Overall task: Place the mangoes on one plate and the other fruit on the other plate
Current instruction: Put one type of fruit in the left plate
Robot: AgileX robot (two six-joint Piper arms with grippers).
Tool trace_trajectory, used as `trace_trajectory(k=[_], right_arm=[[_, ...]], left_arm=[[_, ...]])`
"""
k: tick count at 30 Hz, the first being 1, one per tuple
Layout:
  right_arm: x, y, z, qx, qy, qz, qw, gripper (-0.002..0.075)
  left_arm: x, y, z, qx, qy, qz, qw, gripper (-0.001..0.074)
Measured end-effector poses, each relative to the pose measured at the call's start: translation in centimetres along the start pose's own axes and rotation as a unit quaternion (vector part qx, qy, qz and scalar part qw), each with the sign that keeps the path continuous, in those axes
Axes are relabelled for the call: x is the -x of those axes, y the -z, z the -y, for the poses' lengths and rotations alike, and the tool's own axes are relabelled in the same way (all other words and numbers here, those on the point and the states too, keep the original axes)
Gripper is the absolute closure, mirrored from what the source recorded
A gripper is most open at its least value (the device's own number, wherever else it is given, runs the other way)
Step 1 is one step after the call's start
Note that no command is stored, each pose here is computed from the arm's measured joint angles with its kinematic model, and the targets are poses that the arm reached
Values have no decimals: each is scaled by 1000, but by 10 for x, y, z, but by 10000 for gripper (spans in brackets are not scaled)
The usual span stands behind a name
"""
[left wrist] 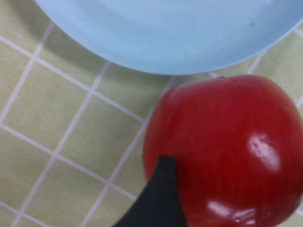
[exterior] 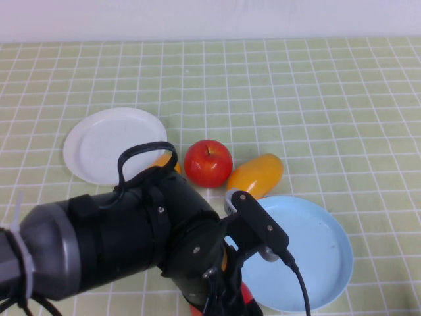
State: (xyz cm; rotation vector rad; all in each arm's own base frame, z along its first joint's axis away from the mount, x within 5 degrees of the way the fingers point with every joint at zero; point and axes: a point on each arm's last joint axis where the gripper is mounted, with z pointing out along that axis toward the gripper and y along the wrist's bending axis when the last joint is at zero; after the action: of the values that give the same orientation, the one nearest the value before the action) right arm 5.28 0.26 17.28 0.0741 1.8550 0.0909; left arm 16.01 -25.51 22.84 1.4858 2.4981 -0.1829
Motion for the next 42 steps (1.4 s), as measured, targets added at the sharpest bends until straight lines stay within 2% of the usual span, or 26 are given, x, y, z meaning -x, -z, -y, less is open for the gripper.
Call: trace_trajectory(k=[6, 28, 33, 42], right_arm=[[0, 0, 0, 0, 0, 0, 1000, 743], [0, 0, 0, 0, 0, 0, 1000, 743], [0, 0, 0, 0, 0, 0, 1000, 743], [0, 0, 0, 0, 0, 0, 1000, 743]], left_arm=[[1, -4, 1, -8, 7, -5, 1000, 197], [2, -3, 0, 1, 2, 0, 1000, 256], [-1, 12, -3, 19, -13, 11, 1000, 414], [-1, 36, -17, 37, 2, 33, 999, 449]])
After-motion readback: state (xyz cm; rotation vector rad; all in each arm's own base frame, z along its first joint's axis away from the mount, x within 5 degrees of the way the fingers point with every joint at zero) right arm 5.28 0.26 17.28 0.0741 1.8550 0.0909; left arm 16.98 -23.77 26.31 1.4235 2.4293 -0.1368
